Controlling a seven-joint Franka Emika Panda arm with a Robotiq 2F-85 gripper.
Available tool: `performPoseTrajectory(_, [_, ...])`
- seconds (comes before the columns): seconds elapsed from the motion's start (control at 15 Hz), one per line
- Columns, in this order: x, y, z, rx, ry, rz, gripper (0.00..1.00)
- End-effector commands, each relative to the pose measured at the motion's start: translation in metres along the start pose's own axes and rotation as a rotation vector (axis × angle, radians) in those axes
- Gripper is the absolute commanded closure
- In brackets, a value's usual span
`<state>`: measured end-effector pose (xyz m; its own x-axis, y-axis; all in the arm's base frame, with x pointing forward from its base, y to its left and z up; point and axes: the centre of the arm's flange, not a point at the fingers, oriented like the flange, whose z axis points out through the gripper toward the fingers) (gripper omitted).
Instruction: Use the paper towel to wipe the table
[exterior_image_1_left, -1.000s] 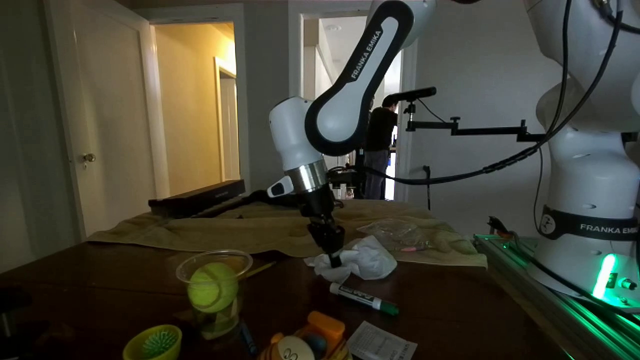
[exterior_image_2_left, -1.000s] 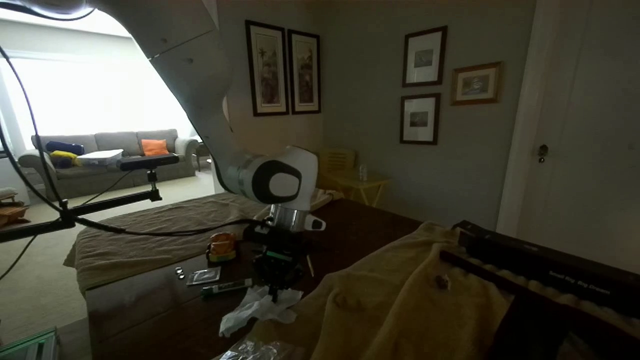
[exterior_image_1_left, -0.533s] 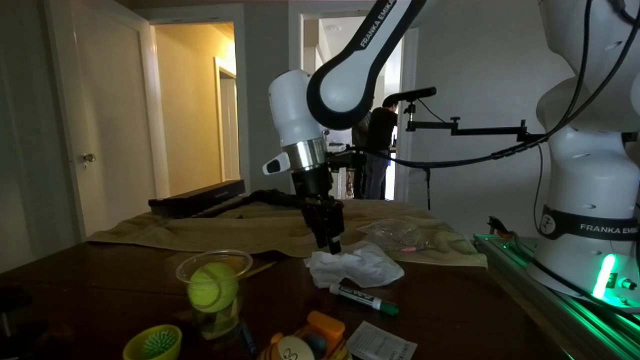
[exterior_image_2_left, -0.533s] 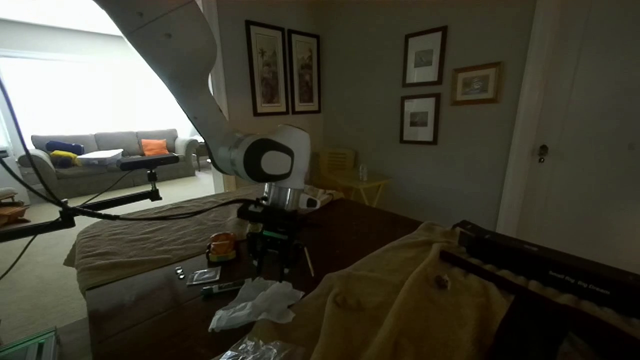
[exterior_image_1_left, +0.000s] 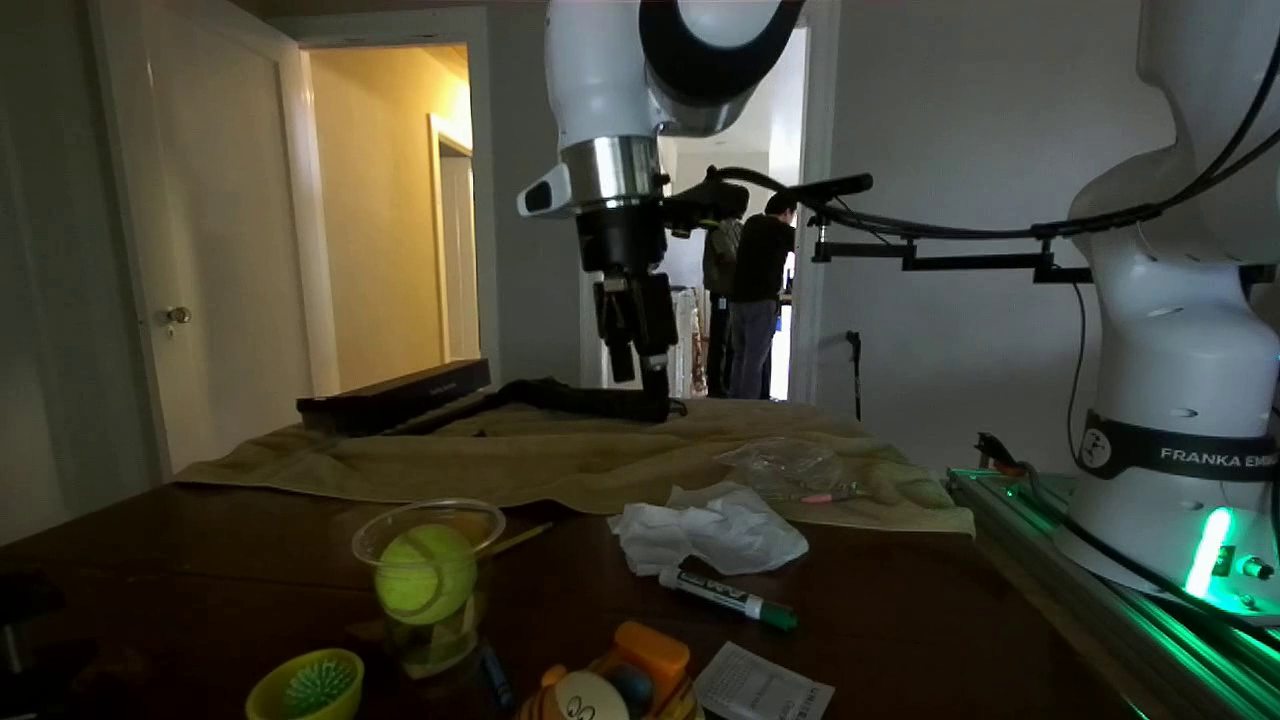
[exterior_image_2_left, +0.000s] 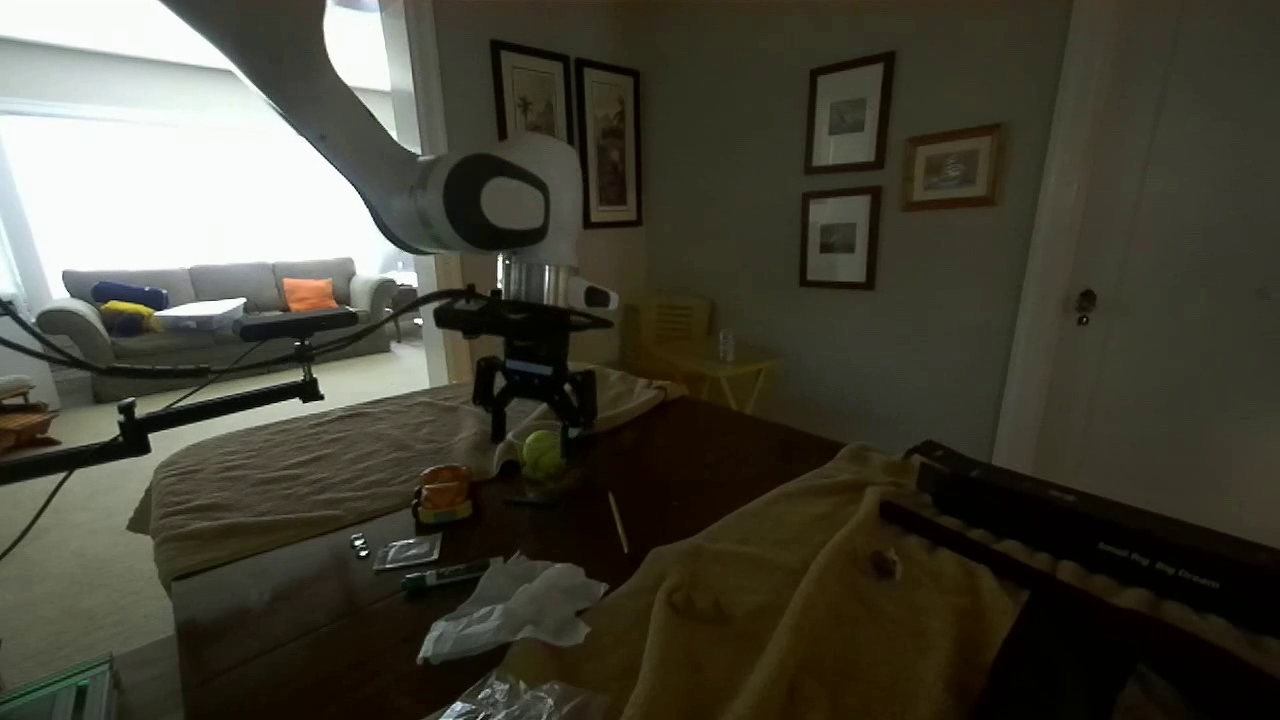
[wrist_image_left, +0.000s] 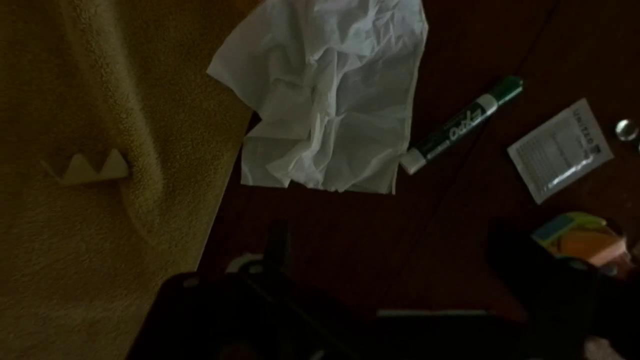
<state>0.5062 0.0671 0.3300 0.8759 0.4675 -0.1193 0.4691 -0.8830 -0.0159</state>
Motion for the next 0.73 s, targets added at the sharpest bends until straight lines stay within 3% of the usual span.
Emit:
performPoseTrajectory(0.0, [0.012,-0.016,-0.053,0.030,0.111,0.145,0.00])
performPoseTrajectory(0.07, [0.017,-0.017,-0.062,0.044,0.152,0.178,0.00])
performPoseTrajectory(0.13, [0.010,-0.013,-0.043,0.015,0.095,0.108,0.00])
performPoseTrajectory(0.27, [0.014,-0.015,-0.058,0.027,0.130,0.139,0.00])
performPoseTrajectory(0.67, [0.014,-0.013,-0.059,0.030,0.132,0.152,0.00])
